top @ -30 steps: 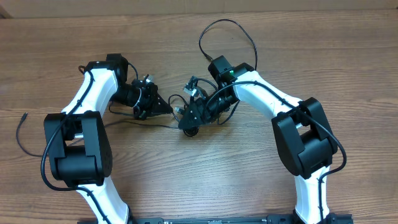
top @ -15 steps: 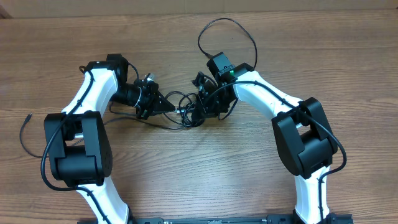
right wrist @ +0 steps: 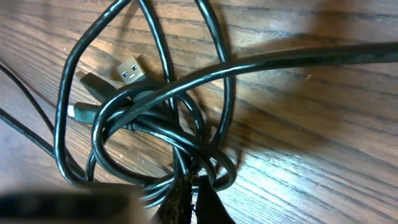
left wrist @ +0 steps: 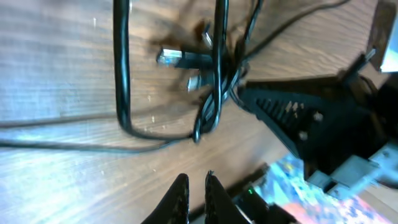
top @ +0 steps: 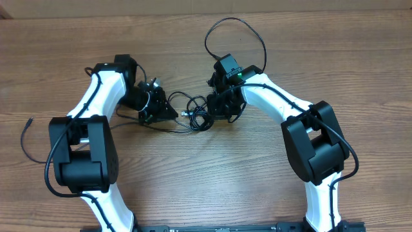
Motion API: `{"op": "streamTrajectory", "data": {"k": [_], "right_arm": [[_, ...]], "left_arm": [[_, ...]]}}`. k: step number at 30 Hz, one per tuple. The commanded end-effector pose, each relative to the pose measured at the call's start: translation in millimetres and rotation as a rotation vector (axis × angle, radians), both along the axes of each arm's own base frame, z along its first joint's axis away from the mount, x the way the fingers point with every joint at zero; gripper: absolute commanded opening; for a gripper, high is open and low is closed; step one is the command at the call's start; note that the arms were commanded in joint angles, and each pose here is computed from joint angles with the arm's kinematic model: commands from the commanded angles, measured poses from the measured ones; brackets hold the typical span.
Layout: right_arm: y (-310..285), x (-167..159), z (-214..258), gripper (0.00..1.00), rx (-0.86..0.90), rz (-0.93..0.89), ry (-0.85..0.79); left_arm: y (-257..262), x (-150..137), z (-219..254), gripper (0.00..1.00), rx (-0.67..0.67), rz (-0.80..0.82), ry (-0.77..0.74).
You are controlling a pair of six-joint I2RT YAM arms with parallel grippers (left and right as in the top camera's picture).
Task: Untangle cables
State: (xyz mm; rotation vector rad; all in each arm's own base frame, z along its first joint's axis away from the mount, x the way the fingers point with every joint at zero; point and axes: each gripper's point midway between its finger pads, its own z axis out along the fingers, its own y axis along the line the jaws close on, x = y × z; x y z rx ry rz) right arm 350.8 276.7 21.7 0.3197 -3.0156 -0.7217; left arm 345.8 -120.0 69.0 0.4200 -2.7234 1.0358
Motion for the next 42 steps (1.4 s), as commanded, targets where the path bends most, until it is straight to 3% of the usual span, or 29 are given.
{"op": "streamTrajectory", "data": {"k": [1, 13, 19, 22, 27, 28, 30, 37, 42], "right_arm": [[-5.8, 4.5, -3.2, 0.04, -0.026, -0.018, -0.009], [-5.9, 4.5, -3.2, 0.10, -0.027, -0.024, -0.006], [-6.2, 4.5, -3.3, 0.13, -0.027, -0.023, -0.006], [-5.7, 5.1, -3.2, 0.18, -0.026, -0.023, -0.009], [-5.1, 7.8, -3.0, 0.34, -0.024, -0.024, -0.021], [-5.6, 8.8, -3.3, 0.38, -0.028, -0.025, -0.026], [-7.4, 11.2, -4.3, 0.43, -0.040, -0.029, -0.037], [-4.6, 16.4, -3.3, 0.54, -0.030, -0.029, -0.062], [2.9, 12.2, 0.4, 0.55, 0.018, 0.001, -0.049]], "left_arm": [[-7.7, 9.2, -1.7, 0.12, 0.046, 0.009, -0.018], [-30.8, 1.3, -28.2, 0.35, 0.330, -0.043, -0.031], [-31.8, 6.4, -41.5, 0.38, 0.417, 0.003, -0.028], [-34.2, 9.9, -52.1, 0.36, 0.413, 0.006, -0.023], [-33.7, 7.8, -76.7, 0.33, 0.424, -0.010, 0.017], [-32.8, 6.0, -81.5, 0.28, 0.430, -0.017, 0.028], [-31.5, 1.5, -89.6, 0.04, 0.434, -0.050, 0.041], [-31.8, -3.2, -95.1, 0.04, 0.402, -0.210, -0.020], [-50.1, -6.3, -84.7, 0.04, 0.220, -0.381, -0.125]]}}
